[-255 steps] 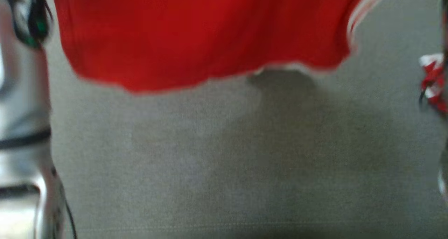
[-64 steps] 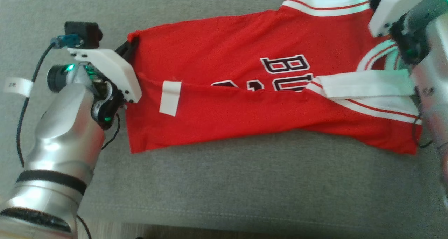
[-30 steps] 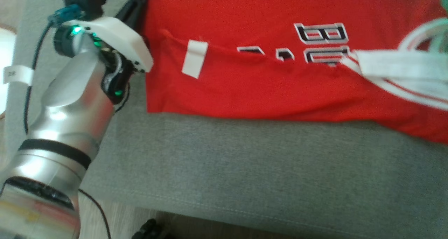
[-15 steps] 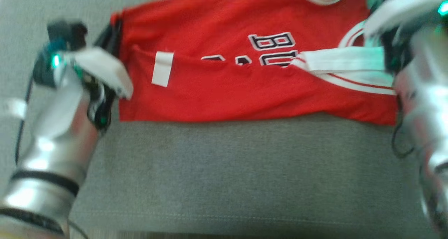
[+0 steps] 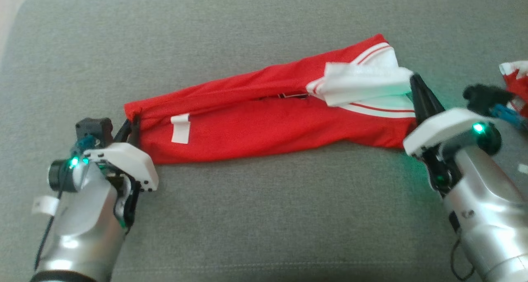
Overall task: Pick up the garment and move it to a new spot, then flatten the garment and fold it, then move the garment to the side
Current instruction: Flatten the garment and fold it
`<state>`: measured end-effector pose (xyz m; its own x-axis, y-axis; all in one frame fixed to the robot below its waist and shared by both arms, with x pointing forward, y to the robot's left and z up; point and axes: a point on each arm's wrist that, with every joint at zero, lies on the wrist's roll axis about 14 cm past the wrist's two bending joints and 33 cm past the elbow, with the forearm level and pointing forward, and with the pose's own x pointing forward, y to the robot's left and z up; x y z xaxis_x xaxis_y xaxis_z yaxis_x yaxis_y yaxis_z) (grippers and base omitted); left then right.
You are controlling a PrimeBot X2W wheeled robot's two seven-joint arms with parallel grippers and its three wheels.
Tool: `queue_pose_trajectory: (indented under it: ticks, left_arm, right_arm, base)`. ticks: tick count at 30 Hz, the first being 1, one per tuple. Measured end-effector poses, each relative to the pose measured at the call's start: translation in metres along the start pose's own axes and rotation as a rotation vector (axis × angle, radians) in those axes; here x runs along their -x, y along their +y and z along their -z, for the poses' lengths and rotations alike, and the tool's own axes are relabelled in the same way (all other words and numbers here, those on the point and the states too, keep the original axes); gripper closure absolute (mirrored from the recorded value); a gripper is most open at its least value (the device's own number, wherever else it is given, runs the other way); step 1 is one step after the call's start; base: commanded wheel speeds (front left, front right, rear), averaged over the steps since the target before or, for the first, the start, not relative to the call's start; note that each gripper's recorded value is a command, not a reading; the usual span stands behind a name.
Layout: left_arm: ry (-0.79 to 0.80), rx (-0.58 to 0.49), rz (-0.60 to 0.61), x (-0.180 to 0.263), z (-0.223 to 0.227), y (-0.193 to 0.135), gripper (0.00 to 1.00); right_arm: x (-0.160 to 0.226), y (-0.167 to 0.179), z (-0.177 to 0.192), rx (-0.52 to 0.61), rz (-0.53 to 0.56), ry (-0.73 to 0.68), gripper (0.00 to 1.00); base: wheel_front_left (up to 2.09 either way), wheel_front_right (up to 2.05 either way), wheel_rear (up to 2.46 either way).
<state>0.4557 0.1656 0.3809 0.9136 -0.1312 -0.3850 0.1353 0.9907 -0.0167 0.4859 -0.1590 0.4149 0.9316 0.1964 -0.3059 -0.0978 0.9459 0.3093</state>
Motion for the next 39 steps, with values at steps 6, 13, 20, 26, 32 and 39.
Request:
queue_pose_trajectory:
  ticks: [6, 13, 20, 26, 32, 39]
  left_arm:
    - [-0.042, 0.044, -0.126, 0.023, 0.001, 0.016, 0.00]
    - [-0.075, 0.115, -0.194, 0.054, 0.011, 0.017, 0.00]
    - [-0.086, 0.157, -0.232, 0.078, 0.020, 0.019, 0.00]
    - [-0.120, 0.153, -0.218, 0.079, 0.011, 0.016, 0.00]
    - [-0.119, 0.155, -0.178, 0.073, 0.010, 0.004, 0.00]
    - [-0.125, 0.152, -0.097, 0.058, 0.004, -0.022, 0.00]
  right_arm:
    - [-0.002, -0.003, -0.003, -0.029, 0.013, -0.019, 0.00]
    - [-0.007, -0.010, 0.021, 0.010, 0.048, 0.064, 0.00]
    - [-0.018, 0.006, 0.052, 0.055, 0.029, 0.214, 0.00]
    - [-0.018, 0.022, 0.055, 0.058, 0.000, 0.247, 1.00]
    - [-0.007, -0.008, 0.032, 0.044, 0.073, 0.138, 1.00]
    - [0.014, -0.057, -0.011, 0.072, 0.167, 0.003, 1.00]
  base:
    - [0.00, 0.00, 0.00]
    - [0.00, 0.00, 0.00]
    - [0.00, 0.00, 0.00]
    - [0.00, 0.00, 0.00]
    - [0.00, 0.00, 0.00]
    - [0.00, 0.00, 0.00]
